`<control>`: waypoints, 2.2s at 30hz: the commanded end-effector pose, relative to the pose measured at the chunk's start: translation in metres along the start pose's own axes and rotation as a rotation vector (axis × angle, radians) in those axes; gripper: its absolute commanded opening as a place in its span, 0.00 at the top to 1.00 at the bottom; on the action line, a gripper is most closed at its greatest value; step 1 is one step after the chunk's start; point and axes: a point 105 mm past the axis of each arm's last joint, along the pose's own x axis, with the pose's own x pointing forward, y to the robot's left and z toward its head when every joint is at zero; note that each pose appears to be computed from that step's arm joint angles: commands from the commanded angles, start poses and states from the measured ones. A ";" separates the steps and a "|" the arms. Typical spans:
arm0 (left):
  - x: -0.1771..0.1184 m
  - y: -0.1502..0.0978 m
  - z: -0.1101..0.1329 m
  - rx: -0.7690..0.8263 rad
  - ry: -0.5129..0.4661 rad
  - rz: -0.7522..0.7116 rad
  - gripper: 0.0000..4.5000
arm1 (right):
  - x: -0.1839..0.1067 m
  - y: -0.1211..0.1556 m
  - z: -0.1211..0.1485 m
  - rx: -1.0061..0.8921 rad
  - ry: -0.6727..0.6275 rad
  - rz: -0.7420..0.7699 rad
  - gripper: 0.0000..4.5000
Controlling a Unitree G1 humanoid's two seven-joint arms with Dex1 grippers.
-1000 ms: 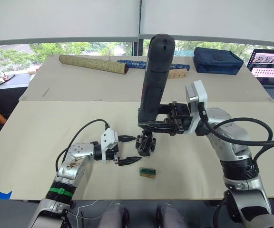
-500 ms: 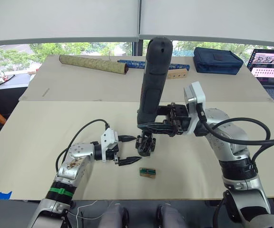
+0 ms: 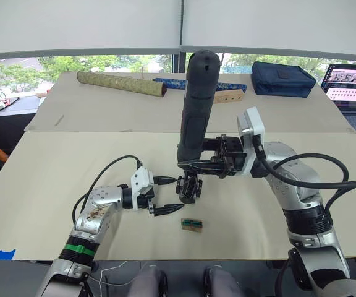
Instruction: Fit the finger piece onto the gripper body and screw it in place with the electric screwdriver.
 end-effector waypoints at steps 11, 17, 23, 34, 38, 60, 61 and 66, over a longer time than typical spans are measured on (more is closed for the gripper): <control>0.000 0.001 0.005 0.031 -0.020 0.010 0.00 | 0.004 0.002 0.012 -0.063 -0.025 0.018 0.58; 0.000 0.000 0.005 0.029 -0.021 0.010 0.00 | 0.003 0.002 0.013 -0.067 -0.028 0.016 0.58; 0.000 0.000 0.005 0.027 -0.020 0.010 0.00 | 0.002 0.006 0.011 -0.056 -0.014 0.037 0.58; 0.000 0.001 0.004 0.026 -0.017 0.012 0.00 | 0.003 0.006 0.007 -0.049 -0.003 0.053 0.58; 0.000 0.001 0.004 0.026 -0.017 0.013 0.00 | 0.003 0.005 0.005 -0.045 0.001 0.054 0.58; 0.002 0.000 0.004 0.022 -0.023 0.013 0.00 | 0.005 -0.006 0.010 -0.042 0.003 0.063 0.58; 0.002 0.000 0.004 0.021 -0.023 0.012 0.00 | 0.005 -0.005 0.010 -0.046 0.002 0.066 0.58; 0.002 -0.001 0.004 0.020 -0.023 0.014 0.00 | 0.005 -0.001 0.013 -0.059 -0.006 0.082 0.58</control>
